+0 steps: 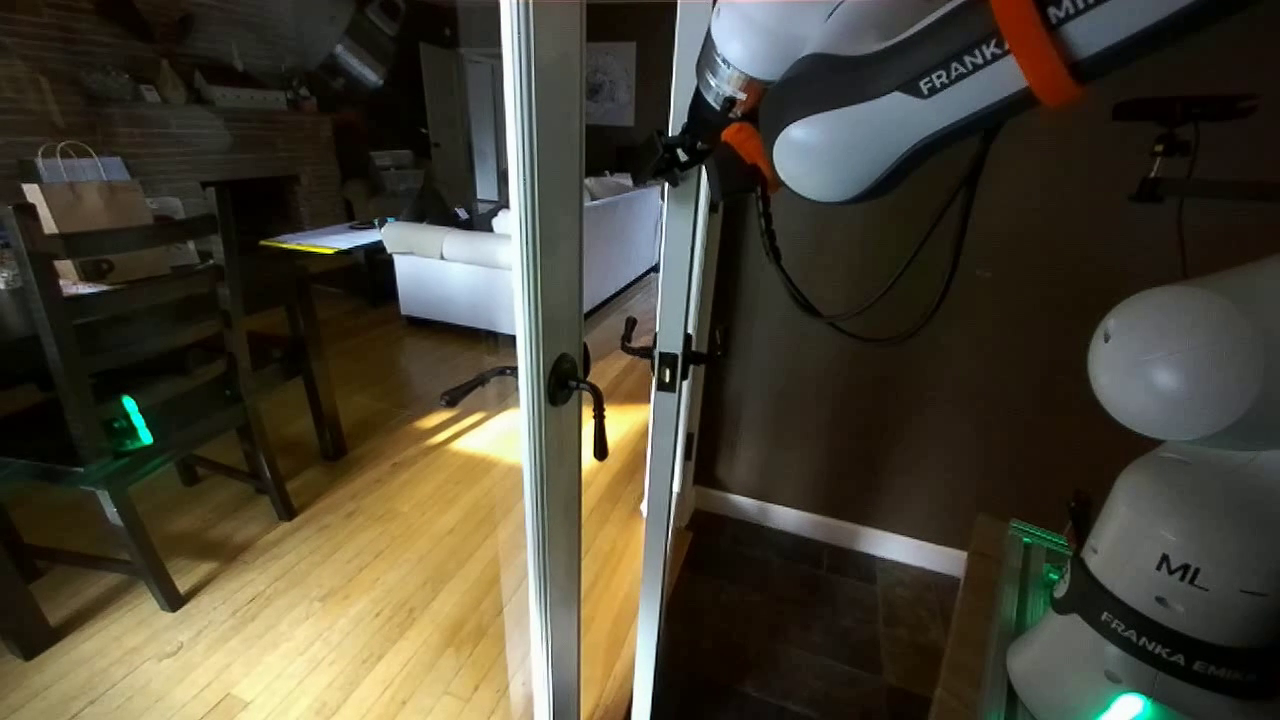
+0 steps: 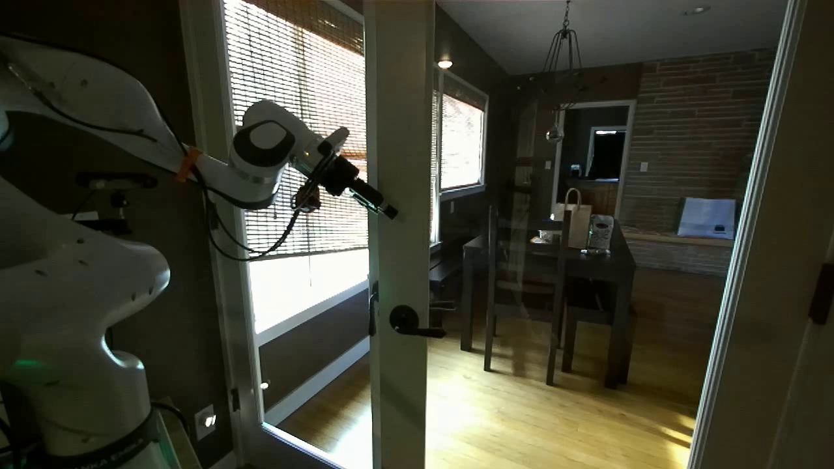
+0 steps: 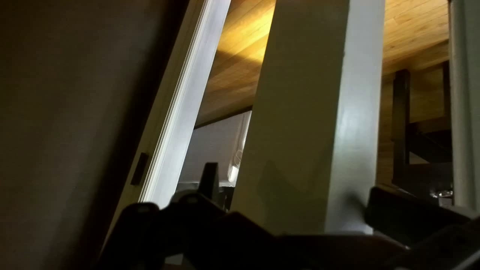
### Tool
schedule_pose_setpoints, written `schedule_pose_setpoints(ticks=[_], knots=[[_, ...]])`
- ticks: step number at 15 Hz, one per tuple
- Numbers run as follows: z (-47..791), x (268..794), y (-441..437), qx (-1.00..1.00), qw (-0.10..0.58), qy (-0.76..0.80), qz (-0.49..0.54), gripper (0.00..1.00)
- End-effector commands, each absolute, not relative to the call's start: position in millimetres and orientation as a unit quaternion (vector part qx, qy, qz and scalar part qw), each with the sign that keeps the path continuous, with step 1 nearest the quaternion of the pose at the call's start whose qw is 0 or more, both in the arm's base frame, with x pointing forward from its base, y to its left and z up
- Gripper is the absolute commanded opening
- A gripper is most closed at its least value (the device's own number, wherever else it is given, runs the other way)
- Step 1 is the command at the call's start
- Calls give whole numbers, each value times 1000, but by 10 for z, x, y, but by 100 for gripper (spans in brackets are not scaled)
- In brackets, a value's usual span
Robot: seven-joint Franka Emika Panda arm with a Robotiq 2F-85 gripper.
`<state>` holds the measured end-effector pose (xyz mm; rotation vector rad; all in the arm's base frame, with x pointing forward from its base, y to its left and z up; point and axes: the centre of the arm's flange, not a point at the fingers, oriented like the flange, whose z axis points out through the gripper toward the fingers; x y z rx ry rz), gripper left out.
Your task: Open the right door.
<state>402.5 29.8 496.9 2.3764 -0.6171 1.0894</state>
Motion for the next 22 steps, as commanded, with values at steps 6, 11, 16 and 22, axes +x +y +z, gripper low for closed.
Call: schedule_pose_setpoints(ticks=[6, 11, 16, 22], knots=[[5341, 3786, -86, 838, 292, -263, 379, 100], [5461, 3667, -6, 832, 313, -268, 371, 100], [5526, 3556, 127, 848, 298, -289, 330, 100], [5784, 3343, 262, 842, 312, -358, 255, 100]])
